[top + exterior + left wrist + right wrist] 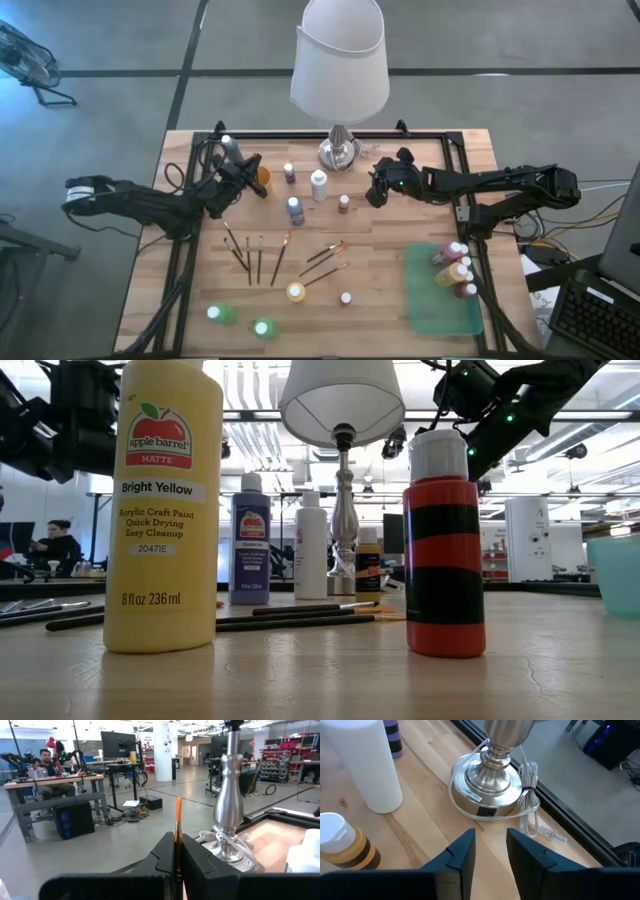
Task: Pick & Place Paint Supplies
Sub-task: Put the gold paint brush into the yellow cup
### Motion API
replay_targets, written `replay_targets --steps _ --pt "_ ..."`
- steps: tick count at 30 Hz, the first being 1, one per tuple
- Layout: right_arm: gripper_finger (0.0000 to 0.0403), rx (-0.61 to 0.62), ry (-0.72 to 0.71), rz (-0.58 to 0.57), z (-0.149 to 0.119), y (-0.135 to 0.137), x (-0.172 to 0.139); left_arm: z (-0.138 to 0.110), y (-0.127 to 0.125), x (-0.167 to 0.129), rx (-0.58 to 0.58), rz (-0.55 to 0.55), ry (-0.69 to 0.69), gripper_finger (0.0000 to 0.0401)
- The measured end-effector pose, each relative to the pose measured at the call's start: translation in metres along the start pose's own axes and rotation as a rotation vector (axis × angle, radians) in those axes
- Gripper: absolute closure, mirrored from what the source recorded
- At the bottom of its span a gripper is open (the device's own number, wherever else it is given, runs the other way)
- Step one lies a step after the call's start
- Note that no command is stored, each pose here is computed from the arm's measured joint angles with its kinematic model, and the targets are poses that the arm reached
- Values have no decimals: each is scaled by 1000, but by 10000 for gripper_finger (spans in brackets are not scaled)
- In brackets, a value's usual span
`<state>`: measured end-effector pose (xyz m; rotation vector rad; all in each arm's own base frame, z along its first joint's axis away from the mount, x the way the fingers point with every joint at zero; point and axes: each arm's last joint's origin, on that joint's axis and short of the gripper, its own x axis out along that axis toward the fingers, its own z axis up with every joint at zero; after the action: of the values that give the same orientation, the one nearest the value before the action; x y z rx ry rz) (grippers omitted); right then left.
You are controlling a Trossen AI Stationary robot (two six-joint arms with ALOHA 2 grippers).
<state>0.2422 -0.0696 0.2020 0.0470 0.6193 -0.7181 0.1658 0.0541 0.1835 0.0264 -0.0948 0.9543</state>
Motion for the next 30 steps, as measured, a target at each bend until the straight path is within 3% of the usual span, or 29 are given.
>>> replay_targets --steps 17,30 --pt "319 -13 2 0 0 0 0 -17 -6 6 -8 -7 47 384" --pt "278 -18 11 -2 -4 0 1 -24 -7 7 -12 9 87 376"
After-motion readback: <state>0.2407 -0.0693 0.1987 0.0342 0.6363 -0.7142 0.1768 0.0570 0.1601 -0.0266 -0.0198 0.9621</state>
